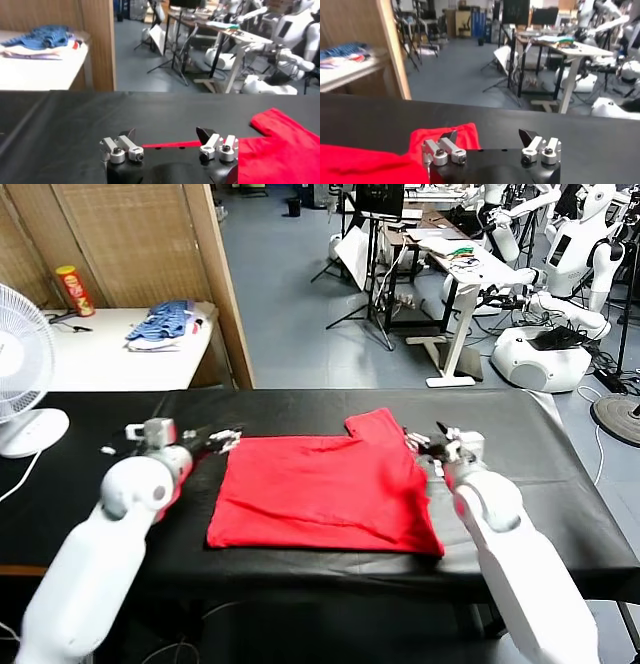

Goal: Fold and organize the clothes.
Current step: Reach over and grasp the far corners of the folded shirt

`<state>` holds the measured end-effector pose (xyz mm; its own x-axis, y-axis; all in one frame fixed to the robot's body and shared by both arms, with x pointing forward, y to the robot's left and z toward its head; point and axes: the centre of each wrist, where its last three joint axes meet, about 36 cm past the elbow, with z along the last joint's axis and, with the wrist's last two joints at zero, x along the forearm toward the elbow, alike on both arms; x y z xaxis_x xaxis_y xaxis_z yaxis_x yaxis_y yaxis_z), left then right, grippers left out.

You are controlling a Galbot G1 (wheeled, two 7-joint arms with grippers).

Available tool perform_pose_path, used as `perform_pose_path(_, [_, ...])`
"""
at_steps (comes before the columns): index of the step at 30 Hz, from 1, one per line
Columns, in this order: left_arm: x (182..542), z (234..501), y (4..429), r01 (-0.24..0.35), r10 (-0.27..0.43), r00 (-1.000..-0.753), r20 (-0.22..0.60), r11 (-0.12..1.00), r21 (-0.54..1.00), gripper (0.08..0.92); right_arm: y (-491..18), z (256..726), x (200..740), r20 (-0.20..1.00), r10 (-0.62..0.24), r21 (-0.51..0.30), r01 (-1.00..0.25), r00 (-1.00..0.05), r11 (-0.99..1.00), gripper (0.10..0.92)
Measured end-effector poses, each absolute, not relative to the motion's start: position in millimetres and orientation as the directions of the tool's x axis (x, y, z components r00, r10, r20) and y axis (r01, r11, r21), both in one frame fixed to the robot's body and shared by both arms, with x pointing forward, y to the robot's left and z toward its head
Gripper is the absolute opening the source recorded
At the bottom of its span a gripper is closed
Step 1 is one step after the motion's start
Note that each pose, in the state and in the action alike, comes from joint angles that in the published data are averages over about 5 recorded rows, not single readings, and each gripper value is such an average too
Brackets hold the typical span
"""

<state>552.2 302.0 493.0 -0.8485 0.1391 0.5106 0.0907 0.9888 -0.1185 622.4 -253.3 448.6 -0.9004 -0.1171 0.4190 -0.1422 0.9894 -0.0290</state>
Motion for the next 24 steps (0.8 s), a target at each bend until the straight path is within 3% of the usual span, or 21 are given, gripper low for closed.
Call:
perform_pose_path(8, [585.1,454.8,300.2,0.056,0.133,-0.795,0.592,0.988,-0.147,0.798,-237.9,432.3,663.4,0.495,-0.121,-0.014,-0.148,-0.86,0.989,0.798])
perform_pose_path(15, [596.2,442.1,302.5,0.038,0.133,-0.777,0.615,0.986,-0.164,0.798,-223.6,416.9,677.1,0.542,-0.125,-0.004,-0.152,-0.831,0.988,0.761])
perform_pose_path(19, [598.7,439.2,303.9,0.036,0.133,-0.773,0.621,0.985,-0.167,0.783,-218.5,412.6,678.4,0.548,-0.129,0.003,-0.153,-0.826,0.988,0.583])
perform_pose_path(21, [598.1,438.3,305.3,0.04,0.138,-0.771,0.622,0.985,-0.169,0.726,-217.1,411.3,678.4,0.549,-0.131,0.005,-0.154,-0.826,0.988,0.468])
perform_pose_path(24, [596.2,438.8,305.2,0.053,0.148,-0.771,0.62,0.984,-0.17,0.572,-216.1,410.1,678.1,0.55,-0.132,0.011,-0.151,-0.825,0.988,0.321])
